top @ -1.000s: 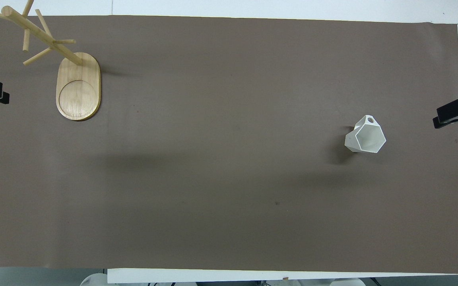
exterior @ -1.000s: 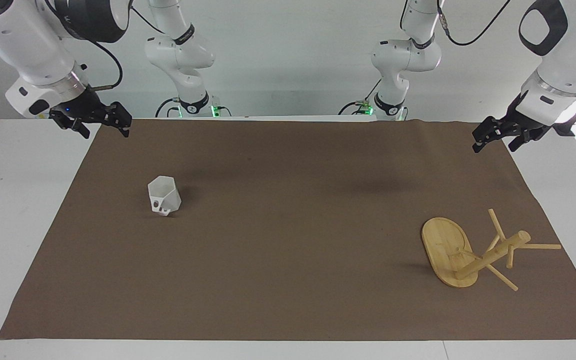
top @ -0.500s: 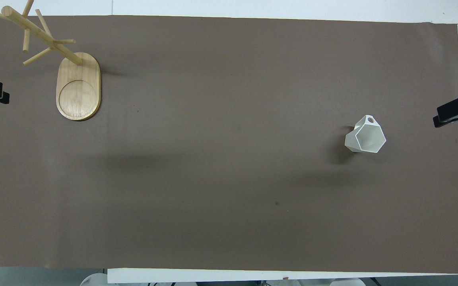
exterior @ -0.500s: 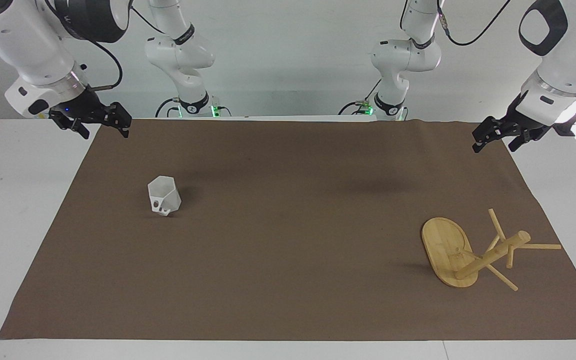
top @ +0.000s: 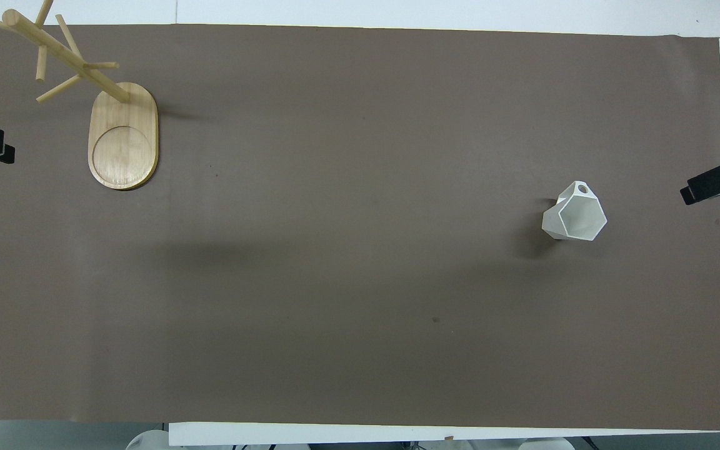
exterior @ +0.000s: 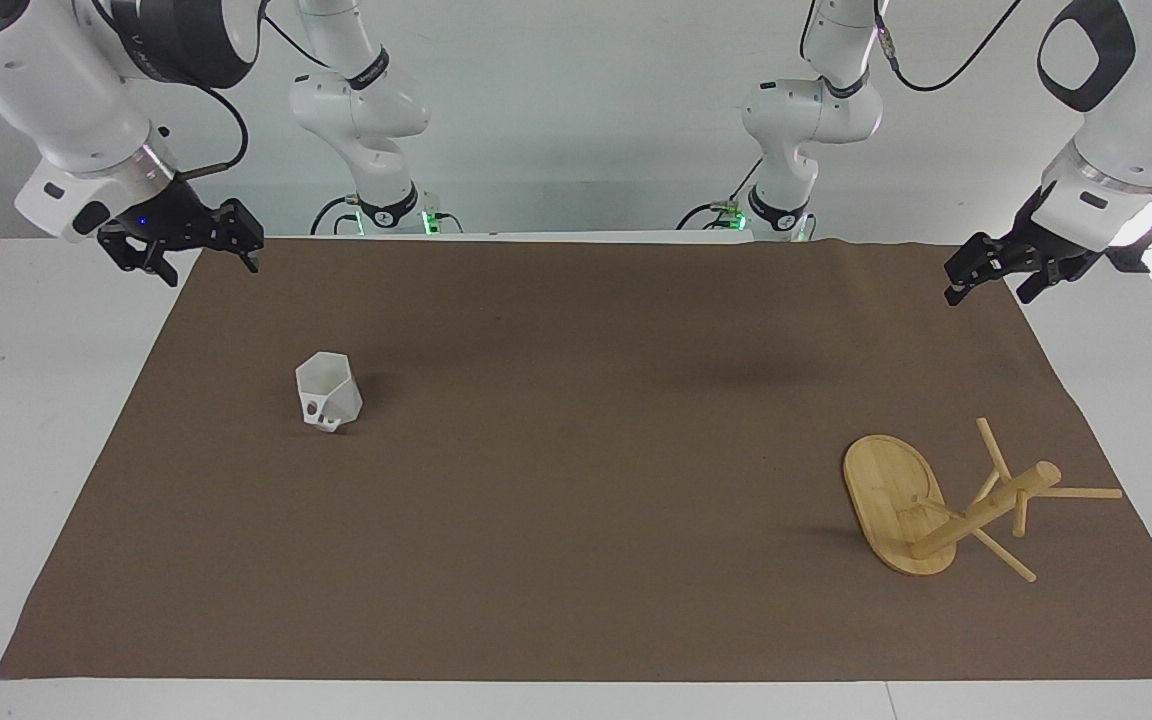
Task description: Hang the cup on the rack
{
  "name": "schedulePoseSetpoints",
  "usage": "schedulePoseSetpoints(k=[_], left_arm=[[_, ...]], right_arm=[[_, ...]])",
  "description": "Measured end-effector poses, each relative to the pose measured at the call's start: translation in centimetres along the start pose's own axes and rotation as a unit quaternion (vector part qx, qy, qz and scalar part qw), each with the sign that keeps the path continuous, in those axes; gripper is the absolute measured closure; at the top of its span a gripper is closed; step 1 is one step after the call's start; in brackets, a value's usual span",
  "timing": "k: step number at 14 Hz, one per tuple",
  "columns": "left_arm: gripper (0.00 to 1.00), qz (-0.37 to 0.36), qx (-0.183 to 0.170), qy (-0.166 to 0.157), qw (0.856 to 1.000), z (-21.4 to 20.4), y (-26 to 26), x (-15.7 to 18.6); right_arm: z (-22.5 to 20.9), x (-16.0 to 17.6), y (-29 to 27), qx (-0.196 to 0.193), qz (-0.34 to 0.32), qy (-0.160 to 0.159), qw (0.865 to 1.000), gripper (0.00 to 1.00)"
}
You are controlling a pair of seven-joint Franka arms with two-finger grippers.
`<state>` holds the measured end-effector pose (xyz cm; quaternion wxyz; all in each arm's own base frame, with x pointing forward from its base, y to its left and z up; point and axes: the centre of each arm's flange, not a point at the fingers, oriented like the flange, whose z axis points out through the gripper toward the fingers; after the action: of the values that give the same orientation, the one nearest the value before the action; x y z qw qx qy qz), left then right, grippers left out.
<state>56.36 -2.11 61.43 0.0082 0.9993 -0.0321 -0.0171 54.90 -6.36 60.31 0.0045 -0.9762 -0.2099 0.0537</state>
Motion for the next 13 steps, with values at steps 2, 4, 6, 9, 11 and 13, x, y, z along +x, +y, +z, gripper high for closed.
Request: schedulePoseSetpoints(k=[2,4,6,9,11,13], left_arm=[[0.0,0.0,0.0,0.0,1.0,0.0,0.0,0.0],[0.0,0.0,0.0,0.0,1.0,0.0,0.0,0.0],[0.0,0.0,0.0,0.0,1.0,0.0,0.0,0.0],[0.0,0.0,0.0,0.0,1.0,0.0,0.0,0.0],[0.0,0.0,0.0,0.0,1.0,0.0,0.0,0.0],[0.0,0.0,0.0,0.0,1.0,0.0,0.0,0.0]], right_arm=[[1.3,-0.8,2.9,0.005,-0.108,0.007,0.994,0.0],[3.6,-1.7,7.0,0.034,-0.195,0.037,0.979,0.0],[7.0,-2.8,11.2,0.078,-0.264,0.076,0.958,0.0],[13.8,-4.2,16.8,0.143,-0.354,0.157,0.911,0.0],[19.5,-6.1,20.0,0.199,-0.396,0.233,0.866,0.0],[25.3,-7.8,22.1,0.239,-0.429,0.298,0.819,0.0]])
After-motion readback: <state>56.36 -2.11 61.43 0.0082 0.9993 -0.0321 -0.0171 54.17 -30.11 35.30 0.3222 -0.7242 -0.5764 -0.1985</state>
